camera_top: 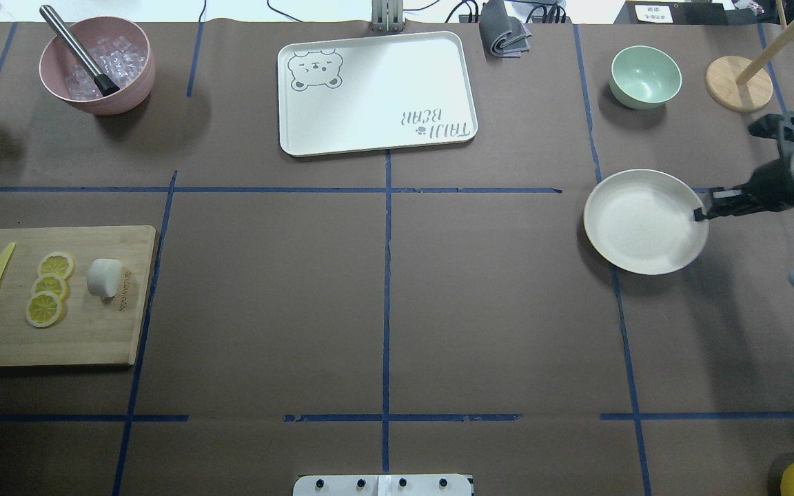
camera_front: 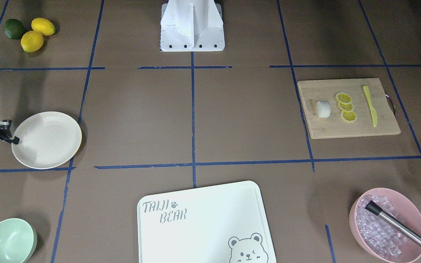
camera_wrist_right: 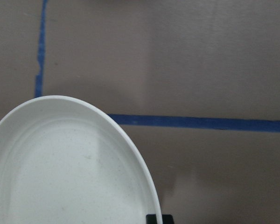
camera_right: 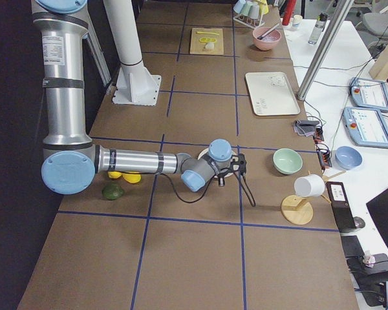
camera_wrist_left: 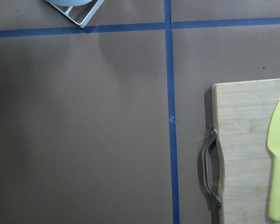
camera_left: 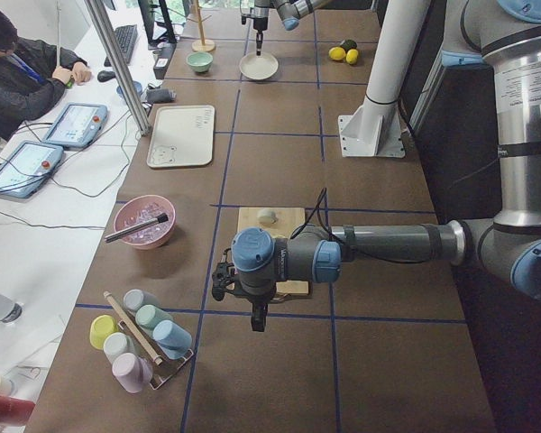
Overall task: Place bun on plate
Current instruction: 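Slide the white plate with the right gripper toward the table center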
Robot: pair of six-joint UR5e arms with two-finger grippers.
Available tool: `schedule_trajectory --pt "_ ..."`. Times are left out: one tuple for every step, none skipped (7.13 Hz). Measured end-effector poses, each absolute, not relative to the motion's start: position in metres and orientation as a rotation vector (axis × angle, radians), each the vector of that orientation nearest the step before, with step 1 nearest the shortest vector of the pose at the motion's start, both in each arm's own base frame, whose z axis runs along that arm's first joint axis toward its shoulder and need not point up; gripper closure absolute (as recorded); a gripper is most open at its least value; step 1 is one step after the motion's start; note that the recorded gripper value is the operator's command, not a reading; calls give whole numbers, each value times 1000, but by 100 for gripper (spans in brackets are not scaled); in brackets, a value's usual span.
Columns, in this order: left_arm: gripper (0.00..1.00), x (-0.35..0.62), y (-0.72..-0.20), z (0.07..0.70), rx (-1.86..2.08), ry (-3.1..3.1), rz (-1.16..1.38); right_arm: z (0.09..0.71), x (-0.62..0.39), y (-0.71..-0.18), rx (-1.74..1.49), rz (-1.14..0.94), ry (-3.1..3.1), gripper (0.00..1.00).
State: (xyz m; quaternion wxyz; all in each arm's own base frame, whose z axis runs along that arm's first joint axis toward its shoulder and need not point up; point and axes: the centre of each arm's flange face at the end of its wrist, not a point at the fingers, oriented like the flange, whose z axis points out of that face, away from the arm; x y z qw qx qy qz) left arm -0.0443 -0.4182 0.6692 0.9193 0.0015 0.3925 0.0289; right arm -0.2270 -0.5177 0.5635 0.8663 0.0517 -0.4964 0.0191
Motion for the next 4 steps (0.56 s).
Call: schedule_trajectory --pt "0 -44 -418 669 4 807 59 517 -270 -532 88 81 -1084 100" --pt "0 -44 -419 669 4 807 59 472 -317 -538 73 119 -1119 99" --pt "0 -44 -419 668 4 807 59 426 -366 -538 59 164 -1141 99" --pt "0 -44 -419 668 4 807 59 380 -412 -533 45 208 -1141 99"
